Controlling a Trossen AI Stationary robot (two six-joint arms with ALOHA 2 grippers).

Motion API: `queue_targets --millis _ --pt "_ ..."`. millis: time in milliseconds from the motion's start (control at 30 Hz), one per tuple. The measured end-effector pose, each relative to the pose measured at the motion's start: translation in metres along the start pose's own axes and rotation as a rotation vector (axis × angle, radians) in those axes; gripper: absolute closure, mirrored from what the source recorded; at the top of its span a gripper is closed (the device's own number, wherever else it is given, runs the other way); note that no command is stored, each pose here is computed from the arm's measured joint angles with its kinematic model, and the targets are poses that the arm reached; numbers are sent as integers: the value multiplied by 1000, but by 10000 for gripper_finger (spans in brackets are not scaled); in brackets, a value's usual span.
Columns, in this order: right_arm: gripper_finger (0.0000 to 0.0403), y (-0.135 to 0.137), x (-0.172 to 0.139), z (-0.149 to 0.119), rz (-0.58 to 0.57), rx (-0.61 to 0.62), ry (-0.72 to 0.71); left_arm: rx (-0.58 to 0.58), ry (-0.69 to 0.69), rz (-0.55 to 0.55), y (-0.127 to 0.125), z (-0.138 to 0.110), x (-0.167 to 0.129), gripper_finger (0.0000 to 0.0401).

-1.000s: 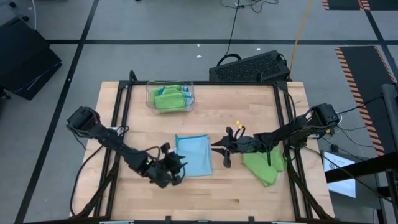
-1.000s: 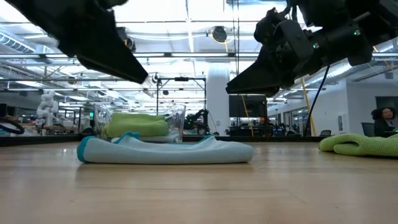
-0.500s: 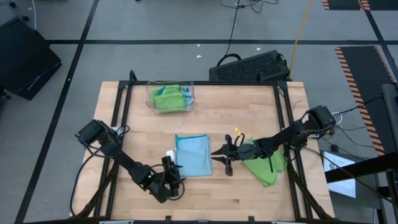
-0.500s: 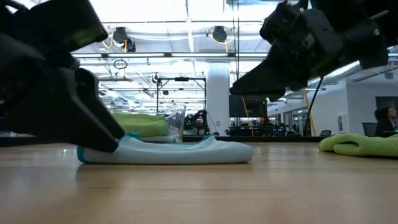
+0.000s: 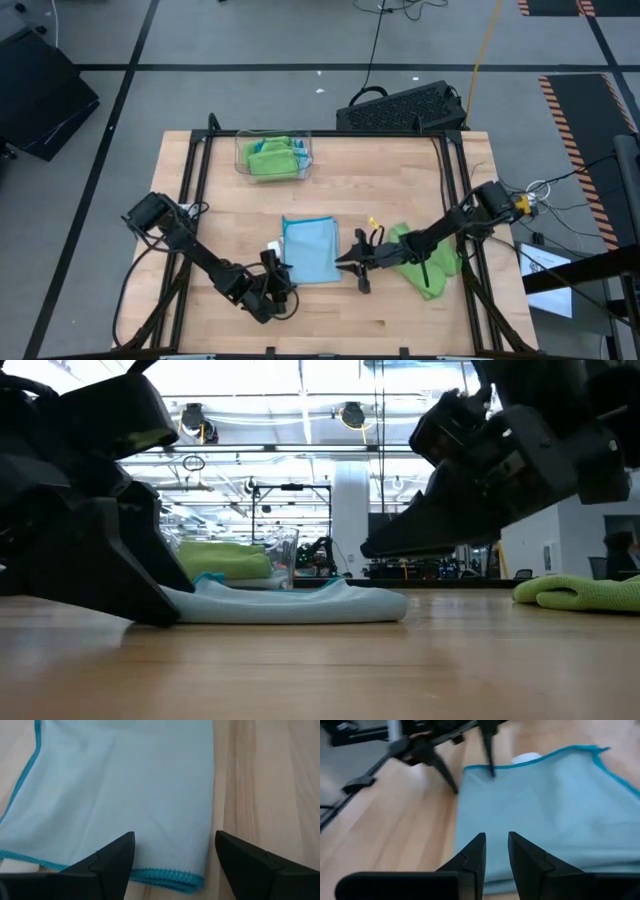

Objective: Fold microfiber towels
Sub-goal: Fold the blue microfiber cloth

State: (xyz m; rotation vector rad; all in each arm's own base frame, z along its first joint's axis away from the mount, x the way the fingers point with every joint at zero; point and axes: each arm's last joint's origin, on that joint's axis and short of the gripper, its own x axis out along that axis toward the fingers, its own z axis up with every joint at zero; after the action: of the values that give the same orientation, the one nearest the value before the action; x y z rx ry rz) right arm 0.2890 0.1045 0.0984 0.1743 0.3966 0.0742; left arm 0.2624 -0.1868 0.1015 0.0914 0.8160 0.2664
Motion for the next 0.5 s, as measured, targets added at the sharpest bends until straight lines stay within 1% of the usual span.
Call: queue_targets --millis 100,233,367,500 --pt "330 6 4 2 39 -30 1 45 13 -7 2 1 1 137" --pt "330 15 6 0 55 -100 40 54 77 -37 7 2 6 177" --pt "330 24 7 -3 63 -178 102 46 134 -72 13 4 11 235" --pt "329 32 7 -4 55 -210 102 70 134 -78 15 6 13 300"
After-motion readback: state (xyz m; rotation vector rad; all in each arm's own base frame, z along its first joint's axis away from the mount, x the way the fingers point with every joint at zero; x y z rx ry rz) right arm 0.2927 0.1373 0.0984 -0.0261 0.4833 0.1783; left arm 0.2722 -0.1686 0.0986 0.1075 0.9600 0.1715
